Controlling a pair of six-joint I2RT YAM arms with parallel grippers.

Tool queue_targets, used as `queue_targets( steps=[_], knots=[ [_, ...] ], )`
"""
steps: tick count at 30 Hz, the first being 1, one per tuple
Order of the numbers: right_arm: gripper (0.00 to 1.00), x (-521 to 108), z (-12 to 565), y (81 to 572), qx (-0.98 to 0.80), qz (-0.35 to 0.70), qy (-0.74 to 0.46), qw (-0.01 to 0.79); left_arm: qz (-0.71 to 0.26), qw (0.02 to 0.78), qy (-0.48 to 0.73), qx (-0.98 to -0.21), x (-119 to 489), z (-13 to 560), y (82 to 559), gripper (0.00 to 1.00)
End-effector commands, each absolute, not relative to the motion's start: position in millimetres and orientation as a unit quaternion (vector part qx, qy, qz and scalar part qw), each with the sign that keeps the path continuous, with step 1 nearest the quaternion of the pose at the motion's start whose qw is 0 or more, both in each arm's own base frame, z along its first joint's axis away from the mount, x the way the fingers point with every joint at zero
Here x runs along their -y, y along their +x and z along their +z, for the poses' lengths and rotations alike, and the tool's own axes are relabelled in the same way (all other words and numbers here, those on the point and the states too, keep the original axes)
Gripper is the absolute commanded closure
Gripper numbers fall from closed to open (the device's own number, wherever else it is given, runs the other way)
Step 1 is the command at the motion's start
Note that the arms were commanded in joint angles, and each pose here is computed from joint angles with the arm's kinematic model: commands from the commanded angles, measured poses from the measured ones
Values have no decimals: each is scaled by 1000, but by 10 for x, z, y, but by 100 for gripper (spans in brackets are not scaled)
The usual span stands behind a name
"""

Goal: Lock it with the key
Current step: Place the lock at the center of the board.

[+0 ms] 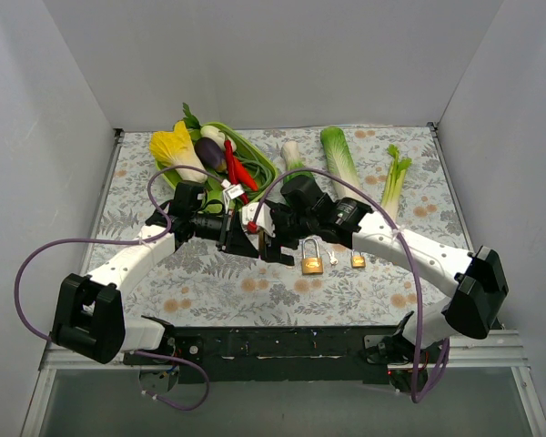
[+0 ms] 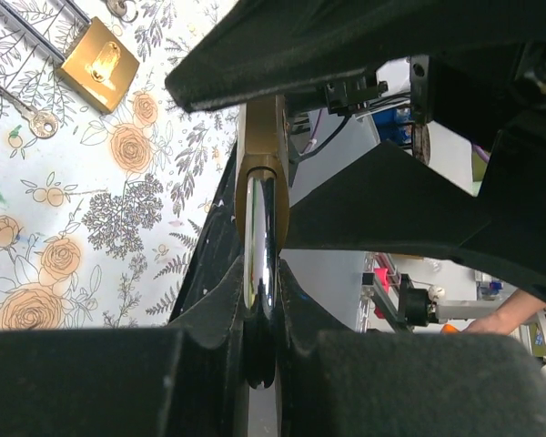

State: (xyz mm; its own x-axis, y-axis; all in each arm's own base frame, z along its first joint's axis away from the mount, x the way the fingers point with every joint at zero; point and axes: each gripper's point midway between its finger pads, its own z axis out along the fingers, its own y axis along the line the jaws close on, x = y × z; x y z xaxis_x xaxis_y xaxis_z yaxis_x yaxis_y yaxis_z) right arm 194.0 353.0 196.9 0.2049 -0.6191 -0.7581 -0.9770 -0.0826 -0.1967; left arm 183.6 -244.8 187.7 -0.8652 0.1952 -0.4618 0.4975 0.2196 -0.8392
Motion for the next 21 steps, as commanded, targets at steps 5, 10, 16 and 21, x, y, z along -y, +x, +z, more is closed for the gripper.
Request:
queue_targets(
  steps=[5,10,16,21],
  knots=[
    [7,-3637,2125,2027,-563,221,-686,405,-619,153,265,-724,2485,2225,1768,100],
    [24,-3631,2095,2070,-571,211,-681,406,-619,153,265,-724,2484,2233,1754,100],
    [77,-3619,2088,2075,-577,209,-677,407,-613,161,260,-729,2466,2222,1773,100],
    [99,-3623,2078,2062,-618,226,-645,389,-607,181,230,-739,2351,2261,1888,43]
  ],
)
